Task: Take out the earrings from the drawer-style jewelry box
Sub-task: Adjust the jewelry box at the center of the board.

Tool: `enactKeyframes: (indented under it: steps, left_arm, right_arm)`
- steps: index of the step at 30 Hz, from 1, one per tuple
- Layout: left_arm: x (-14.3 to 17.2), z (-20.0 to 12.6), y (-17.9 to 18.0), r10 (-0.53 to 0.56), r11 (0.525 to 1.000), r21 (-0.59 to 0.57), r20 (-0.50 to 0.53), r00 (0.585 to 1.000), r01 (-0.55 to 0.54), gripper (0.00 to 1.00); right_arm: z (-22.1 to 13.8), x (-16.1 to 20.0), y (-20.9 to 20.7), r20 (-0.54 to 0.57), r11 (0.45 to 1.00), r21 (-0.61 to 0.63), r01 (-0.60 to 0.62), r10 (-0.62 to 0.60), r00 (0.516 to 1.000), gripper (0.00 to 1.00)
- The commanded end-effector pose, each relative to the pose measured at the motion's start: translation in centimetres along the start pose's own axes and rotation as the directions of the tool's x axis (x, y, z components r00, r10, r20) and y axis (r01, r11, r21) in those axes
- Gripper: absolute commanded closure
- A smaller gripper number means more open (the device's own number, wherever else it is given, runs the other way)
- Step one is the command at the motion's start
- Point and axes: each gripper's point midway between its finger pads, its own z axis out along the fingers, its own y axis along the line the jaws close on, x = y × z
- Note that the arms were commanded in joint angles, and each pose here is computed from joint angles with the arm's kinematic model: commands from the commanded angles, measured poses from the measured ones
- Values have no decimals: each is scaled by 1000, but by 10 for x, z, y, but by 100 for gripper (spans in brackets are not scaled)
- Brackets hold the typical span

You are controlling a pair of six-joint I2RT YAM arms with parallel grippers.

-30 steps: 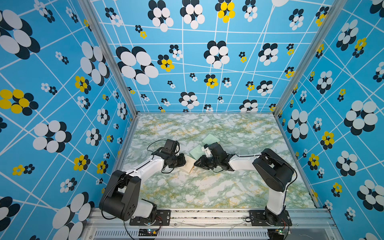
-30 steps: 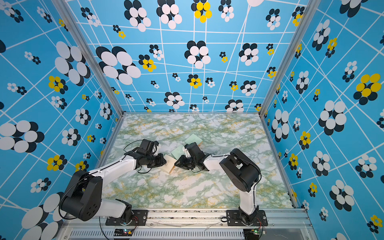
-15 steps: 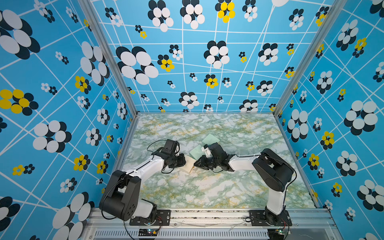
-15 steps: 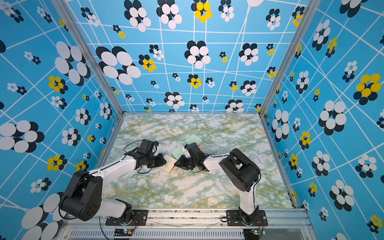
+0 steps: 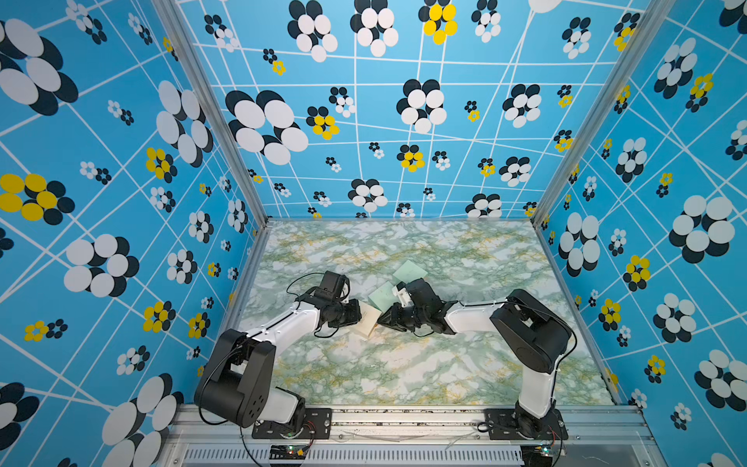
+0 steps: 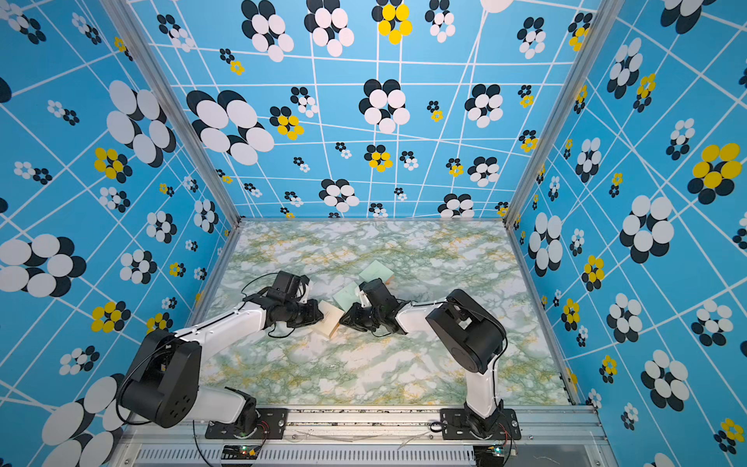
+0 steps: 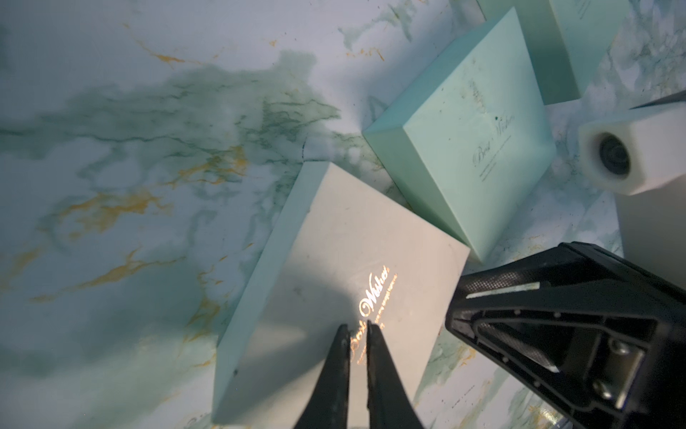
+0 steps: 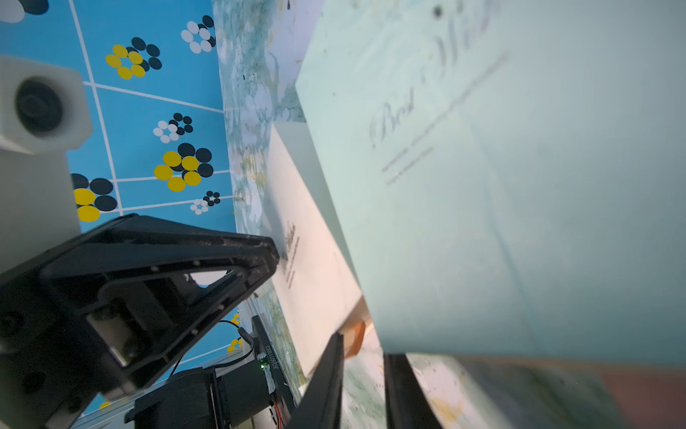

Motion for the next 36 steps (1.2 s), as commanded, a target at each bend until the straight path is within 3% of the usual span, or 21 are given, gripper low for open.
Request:
enactKeyframes:
  steps: [1,36]
  left_arm:
    - [2,4,2,4,1000,0,-19,1000,-4,87]
    - [14,13,12,13,999,-42,-80,997,-17,97]
  right_arm:
    - [4,9,-7,-16,1000,9,-14,14,1000,78]
    - [8,14,-1,-43,1000,1,-3,3,999,81]
